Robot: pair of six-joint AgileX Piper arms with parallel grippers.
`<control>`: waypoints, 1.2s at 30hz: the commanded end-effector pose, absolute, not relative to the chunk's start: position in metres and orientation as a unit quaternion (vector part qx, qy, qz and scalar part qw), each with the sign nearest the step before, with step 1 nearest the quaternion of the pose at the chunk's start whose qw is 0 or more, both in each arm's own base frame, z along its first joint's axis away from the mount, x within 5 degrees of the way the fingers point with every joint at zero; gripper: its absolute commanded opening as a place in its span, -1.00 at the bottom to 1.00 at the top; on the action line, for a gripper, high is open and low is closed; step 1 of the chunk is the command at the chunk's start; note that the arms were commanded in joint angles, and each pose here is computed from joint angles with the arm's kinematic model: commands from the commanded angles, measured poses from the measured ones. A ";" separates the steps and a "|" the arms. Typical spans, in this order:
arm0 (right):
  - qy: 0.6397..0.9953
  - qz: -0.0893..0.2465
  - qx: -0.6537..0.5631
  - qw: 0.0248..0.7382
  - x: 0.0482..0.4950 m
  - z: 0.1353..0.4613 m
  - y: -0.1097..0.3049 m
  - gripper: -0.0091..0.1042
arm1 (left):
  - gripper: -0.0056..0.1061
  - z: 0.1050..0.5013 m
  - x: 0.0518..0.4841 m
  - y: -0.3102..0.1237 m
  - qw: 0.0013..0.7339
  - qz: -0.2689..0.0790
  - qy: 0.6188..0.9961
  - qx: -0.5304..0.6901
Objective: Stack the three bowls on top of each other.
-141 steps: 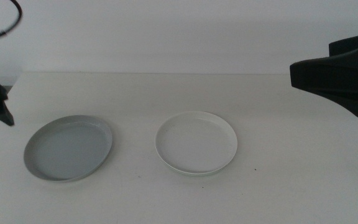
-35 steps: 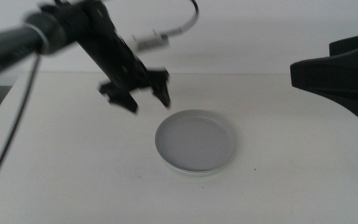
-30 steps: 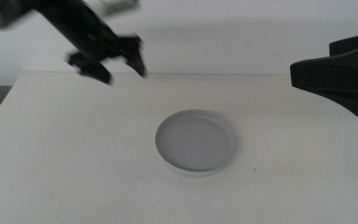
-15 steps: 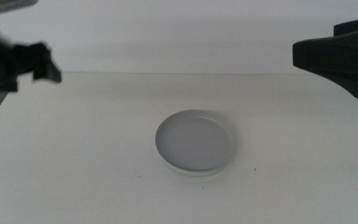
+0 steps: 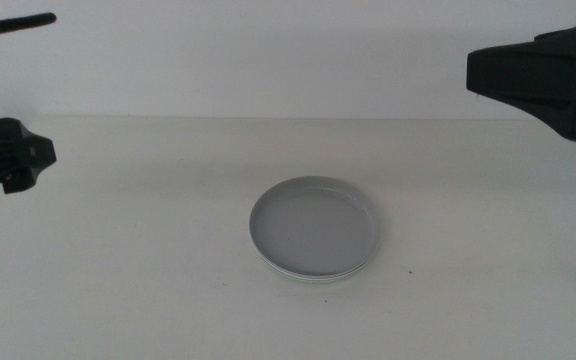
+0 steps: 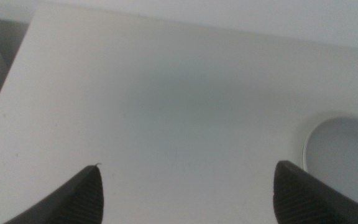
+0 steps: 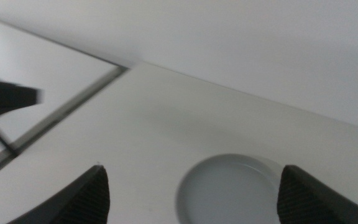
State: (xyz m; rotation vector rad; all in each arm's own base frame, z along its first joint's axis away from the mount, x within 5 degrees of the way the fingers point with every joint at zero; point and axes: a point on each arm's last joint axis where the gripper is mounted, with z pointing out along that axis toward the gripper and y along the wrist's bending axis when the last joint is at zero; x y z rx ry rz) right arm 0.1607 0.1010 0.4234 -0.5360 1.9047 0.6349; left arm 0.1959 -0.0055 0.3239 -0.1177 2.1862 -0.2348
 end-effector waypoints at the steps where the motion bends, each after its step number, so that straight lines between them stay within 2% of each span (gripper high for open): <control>1: 0.806 0.240 -0.198 0.503 0.176 0.416 0.101 0.80 | 0.78 0.327 0.195 -0.004 0.470 -0.092 0.877 -0.050; 7: 0.829 0.186 -0.155 0.504 0.215 0.398 0.094 0.80 | 0.78 0.329 0.197 -0.003 0.485 -0.087 0.869 -0.049; 11: 0.837 0.132 -0.096 0.522 0.232 0.400 0.055 0.80 | 0.78 0.329 0.197 -0.003 0.486 -0.077 0.870 -0.037; 15: 0.828 0.082 -0.020 0.554 0.219 0.409 0.011 0.80 | 0.78 0.332 0.193 -0.002 0.496 -0.068 0.865 -0.027; 18: 0.807 0.049 -0.029 0.588 0.193 0.405 0.005 0.80 | 0.78 0.339 0.175 -0.005 0.550 -0.077 0.831 -0.019; 22: 0.762 0.043 -0.012 0.646 0.151 0.383 0.005 0.80 | 0.78 0.336 0.136 -0.005 0.630 -0.070 0.773 -0.022; 25: 0.750 0.037 -0.002 0.660 0.137 0.366 0.004 0.80 | 0.78 0.334 0.122 -0.004 0.659 -0.065 0.749 -0.032; 28: 0.748 0.035 -0.002 0.663 0.134 0.363 0.003 0.80 | 0.78 0.334 0.120 -0.005 0.658 -0.076 0.748 -0.036; 36: 0.753 0.039 -0.002 0.656 0.134 0.361 0.004 0.80 | 0.78 0.333 0.120 -0.005 0.655 -0.075 0.751 -0.032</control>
